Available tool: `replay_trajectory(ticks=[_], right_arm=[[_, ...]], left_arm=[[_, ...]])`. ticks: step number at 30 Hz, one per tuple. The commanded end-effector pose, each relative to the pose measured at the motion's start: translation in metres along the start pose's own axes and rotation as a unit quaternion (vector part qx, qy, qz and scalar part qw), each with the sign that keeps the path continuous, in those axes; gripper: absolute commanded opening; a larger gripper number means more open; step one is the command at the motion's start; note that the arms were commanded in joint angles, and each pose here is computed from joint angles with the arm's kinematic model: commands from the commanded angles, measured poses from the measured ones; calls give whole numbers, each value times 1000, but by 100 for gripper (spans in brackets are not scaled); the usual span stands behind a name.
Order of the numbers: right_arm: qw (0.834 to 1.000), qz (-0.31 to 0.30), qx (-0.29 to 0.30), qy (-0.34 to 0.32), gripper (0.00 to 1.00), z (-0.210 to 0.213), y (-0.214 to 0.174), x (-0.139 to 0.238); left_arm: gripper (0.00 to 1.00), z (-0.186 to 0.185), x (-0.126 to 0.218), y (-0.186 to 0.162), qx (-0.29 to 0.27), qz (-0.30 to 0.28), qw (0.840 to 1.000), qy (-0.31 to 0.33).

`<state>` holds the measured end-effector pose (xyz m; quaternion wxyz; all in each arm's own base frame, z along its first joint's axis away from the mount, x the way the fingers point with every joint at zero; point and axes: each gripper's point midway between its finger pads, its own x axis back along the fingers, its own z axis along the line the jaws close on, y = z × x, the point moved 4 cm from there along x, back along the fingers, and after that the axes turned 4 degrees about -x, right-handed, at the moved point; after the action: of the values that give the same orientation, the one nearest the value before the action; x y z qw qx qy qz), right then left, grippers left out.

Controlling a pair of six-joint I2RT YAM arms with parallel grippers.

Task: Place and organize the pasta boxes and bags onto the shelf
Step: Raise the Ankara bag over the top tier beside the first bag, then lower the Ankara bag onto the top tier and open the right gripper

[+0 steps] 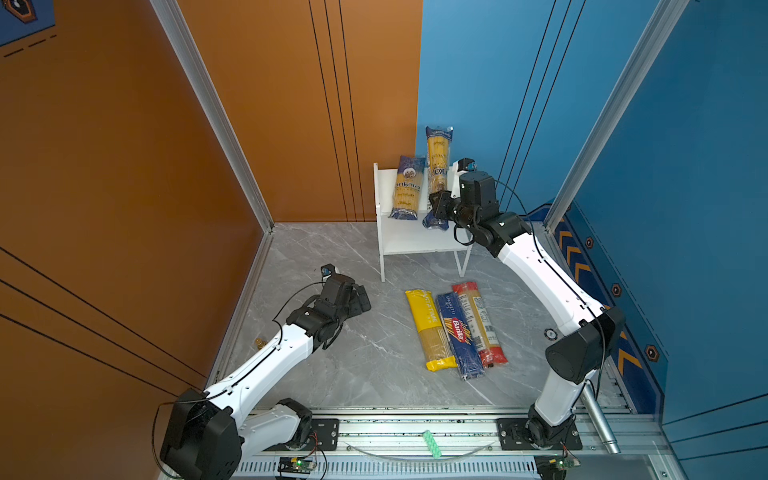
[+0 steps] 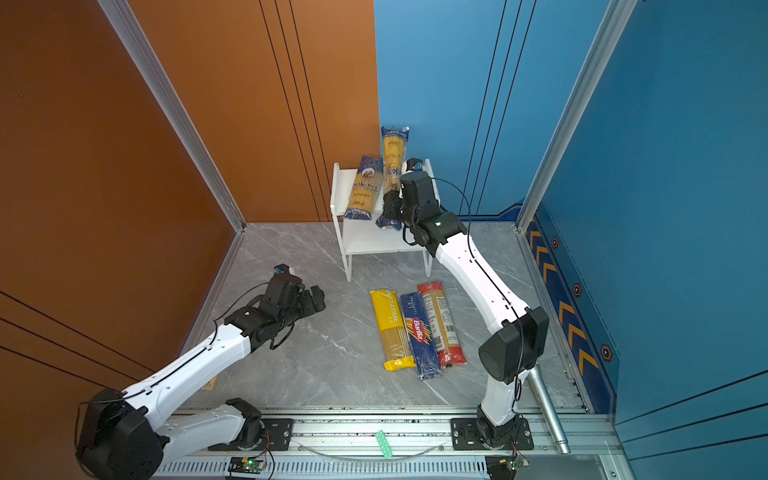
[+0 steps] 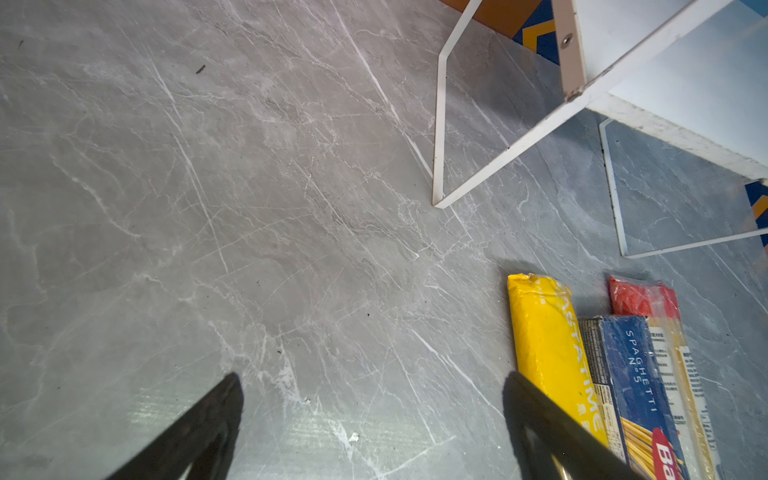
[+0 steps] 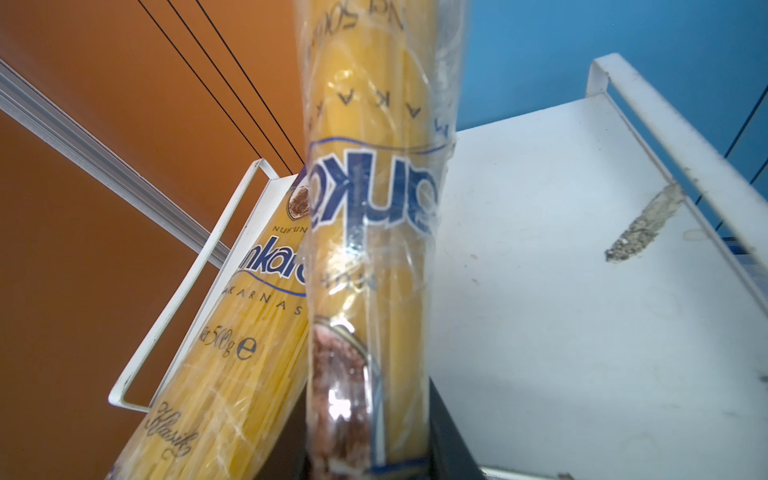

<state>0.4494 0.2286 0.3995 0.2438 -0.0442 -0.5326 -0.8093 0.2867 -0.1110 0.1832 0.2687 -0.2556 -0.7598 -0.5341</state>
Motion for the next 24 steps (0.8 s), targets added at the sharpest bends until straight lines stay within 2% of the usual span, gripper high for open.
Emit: replay_trajectory(ticks=[1, 5, 8, 14, 24], right_arm=[[995, -96, -12, 27, 21, 13, 47, 29], [996, -84, -23, 16, 24, 8, 42, 24], [996, -80, -22, 13, 31, 6, 40, 21], [997, -76, -24, 15, 39, 6, 38, 17], [997, -67, -34, 17, 40, 3, 34, 10]], left_arm=[[98, 5, -1, -8, -4, 10, 1000, 15], [98, 5, -1, -7, -3, 8, 1000, 13], [98, 5, -1, -7, -3, 9, 1000, 14], [98, 4, -1, -5, -4, 7, 1000, 13], [98, 4, -2, -6, -5, 9, 1000, 15]])
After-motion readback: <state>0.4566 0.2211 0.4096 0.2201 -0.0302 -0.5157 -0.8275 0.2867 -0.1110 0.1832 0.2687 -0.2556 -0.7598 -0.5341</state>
